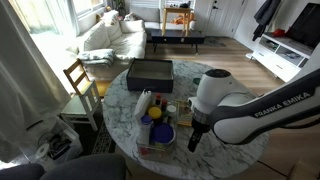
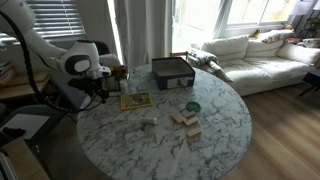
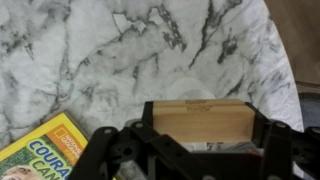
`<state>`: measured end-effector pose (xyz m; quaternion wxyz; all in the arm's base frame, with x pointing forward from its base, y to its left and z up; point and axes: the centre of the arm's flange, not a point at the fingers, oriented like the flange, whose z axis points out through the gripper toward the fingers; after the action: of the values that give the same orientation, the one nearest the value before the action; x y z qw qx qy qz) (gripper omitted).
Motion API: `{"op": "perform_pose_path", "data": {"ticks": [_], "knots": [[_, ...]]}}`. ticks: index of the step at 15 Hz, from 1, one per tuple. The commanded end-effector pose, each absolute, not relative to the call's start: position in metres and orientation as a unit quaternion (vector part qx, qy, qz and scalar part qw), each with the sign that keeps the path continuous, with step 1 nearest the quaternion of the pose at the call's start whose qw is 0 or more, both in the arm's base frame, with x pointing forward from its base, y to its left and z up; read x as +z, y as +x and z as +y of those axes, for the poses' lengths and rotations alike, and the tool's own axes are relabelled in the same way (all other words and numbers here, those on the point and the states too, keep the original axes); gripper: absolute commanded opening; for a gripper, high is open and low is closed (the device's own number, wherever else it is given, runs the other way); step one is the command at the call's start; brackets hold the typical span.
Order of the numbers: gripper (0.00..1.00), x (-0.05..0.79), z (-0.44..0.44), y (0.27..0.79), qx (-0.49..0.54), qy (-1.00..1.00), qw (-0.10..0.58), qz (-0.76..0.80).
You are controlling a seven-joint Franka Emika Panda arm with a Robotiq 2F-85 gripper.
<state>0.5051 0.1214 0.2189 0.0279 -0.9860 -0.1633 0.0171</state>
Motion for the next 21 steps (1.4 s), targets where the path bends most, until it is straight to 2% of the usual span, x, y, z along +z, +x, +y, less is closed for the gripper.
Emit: {"op": "perform_pose_path", "data": {"ticks": [1, 2, 4, 21], "knots": [[0.78, 0.210, 0.119, 0.509, 0.023, -0.986, 0.026, -0.166], [0.96, 0.210, 0.119, 0.509, 0.024, -0.985, 0.027, -0.166], [1.00, 0.209, 0.119, 0.509, 0.025, -0.985, 0.026, -0.166], [1.00, 0.193, 0.117, 0.511, 0.032, -0.986, 0.035, -0.159]]}}
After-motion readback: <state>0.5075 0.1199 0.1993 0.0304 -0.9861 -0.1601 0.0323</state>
